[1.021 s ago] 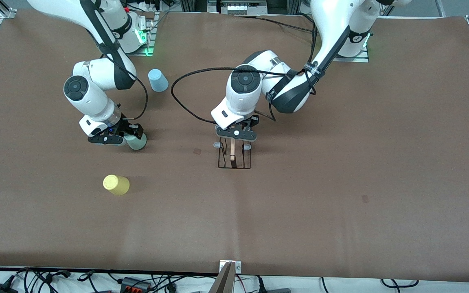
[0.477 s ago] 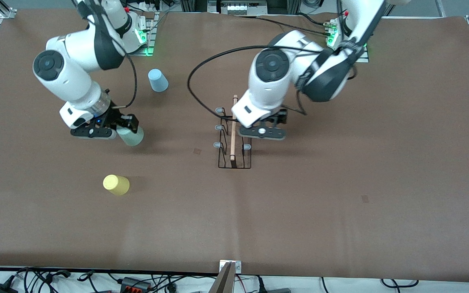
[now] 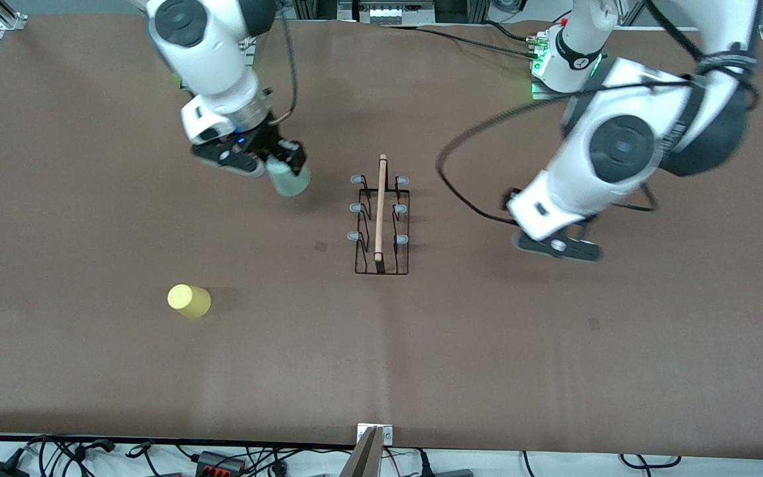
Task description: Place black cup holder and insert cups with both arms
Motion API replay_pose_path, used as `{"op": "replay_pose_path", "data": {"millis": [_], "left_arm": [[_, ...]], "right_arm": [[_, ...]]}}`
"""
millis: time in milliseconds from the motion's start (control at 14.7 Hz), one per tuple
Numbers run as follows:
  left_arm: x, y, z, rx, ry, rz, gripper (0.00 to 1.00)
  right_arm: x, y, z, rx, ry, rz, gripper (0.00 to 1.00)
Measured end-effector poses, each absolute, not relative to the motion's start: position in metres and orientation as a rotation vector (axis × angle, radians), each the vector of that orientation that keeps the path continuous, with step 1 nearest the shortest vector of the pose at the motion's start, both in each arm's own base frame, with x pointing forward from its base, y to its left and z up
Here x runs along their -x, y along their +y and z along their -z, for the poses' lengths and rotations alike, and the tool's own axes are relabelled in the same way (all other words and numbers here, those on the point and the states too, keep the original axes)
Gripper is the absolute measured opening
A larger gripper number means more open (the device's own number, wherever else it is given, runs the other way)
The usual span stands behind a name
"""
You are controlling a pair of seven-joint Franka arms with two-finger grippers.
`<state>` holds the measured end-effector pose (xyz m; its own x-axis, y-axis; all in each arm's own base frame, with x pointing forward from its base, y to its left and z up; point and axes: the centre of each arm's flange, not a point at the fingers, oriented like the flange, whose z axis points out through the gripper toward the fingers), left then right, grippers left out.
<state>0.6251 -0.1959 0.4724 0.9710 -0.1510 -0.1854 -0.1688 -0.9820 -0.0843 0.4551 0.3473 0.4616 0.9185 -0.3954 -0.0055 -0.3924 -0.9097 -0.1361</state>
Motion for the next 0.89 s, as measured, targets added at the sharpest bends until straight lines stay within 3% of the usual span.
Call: {"op": "replay_pose_path", "data": {"millis": [272,613,885], "left_arm": [[-0.649,-0.088,-0.471,2.997,0.179,-0.282,1.0],[-0.657,-0.022,-0.457,3.018,0.082,-0.33,1.0],[-0.654,-0.024,-0.46,3.124,0.156,-0.362,1.0]], "right_arm": [[-0.423,0.42,-0.441,2.877,0.696,-0.004,0.67],[-0.431,0.43,-0.401,2.895,0.689,-0.016,0.67],[-0.434,0.434,-0.384,2.906,0.67,-0.008,0.67]]}}
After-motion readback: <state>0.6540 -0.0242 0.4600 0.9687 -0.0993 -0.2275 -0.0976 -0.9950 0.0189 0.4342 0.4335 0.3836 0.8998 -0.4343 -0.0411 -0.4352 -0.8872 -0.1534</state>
